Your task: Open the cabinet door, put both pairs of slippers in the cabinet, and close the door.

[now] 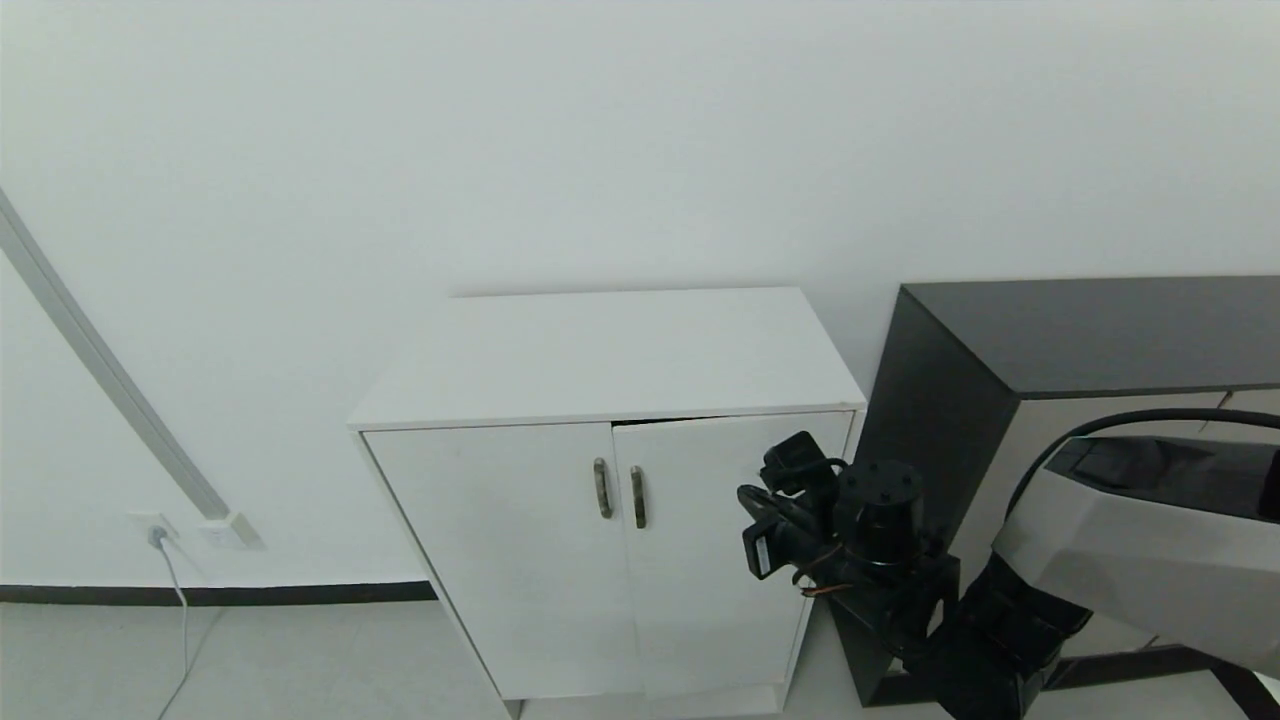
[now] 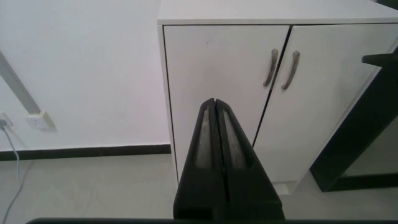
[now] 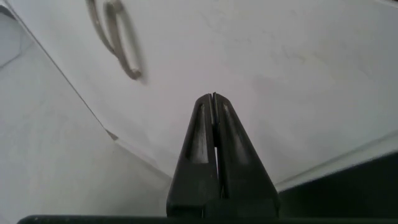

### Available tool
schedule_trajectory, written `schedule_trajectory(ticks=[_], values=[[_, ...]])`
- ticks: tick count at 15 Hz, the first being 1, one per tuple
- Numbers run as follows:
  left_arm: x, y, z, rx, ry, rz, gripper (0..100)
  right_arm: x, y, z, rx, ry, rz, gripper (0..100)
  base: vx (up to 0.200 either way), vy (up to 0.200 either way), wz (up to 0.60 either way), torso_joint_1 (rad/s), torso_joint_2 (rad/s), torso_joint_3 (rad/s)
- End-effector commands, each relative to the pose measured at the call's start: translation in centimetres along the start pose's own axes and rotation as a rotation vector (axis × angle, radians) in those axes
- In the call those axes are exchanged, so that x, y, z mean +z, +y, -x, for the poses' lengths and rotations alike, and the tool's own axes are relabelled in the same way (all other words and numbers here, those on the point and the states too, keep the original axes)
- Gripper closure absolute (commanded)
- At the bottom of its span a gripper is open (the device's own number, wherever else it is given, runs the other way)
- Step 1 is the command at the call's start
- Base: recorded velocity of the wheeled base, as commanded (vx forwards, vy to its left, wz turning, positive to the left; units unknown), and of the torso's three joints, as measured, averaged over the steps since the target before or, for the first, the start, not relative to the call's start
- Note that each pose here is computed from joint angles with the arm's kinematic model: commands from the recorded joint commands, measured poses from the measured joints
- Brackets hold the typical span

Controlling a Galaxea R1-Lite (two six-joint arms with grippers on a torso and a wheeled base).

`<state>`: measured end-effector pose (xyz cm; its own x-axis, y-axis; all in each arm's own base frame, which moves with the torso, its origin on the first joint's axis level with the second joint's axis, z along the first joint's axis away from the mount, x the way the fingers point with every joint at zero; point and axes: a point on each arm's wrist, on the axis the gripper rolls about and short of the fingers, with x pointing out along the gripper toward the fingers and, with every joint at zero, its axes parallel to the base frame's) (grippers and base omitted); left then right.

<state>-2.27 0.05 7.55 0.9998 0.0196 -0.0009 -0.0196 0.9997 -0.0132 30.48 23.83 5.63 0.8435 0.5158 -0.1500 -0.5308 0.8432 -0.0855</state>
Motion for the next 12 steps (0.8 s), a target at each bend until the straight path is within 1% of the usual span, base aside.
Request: schedule_trajectory(ticks=[1, 7, 12], values=[[0.0, 0.0, 0.0, 0.000, -0.001, 0.001, 100, -0.4, 0.0, -1.6, -0.008, -0.013, -0.025, 100, 0.000, 0.000, 0.00, 0.000, 0.00, 0.000], [0.0, 0.0, 0.0, -0.001, 0.001, 0.001, 100, -0.6, -1.2, -3.8, -0.045, -0.049, -0.035, 100, 0.000, 0.000, 0.00, 0.000, 0.00, 0.000], [0.0, 0.0, 0.0, 0.000, 0.001, 0.001, 100, -0.6, -2.4, -4.5, -0.074, -0.043, -0.038, 100, 0.000, 0.000, 0.00, 0.000, 0.00, 0.000]])
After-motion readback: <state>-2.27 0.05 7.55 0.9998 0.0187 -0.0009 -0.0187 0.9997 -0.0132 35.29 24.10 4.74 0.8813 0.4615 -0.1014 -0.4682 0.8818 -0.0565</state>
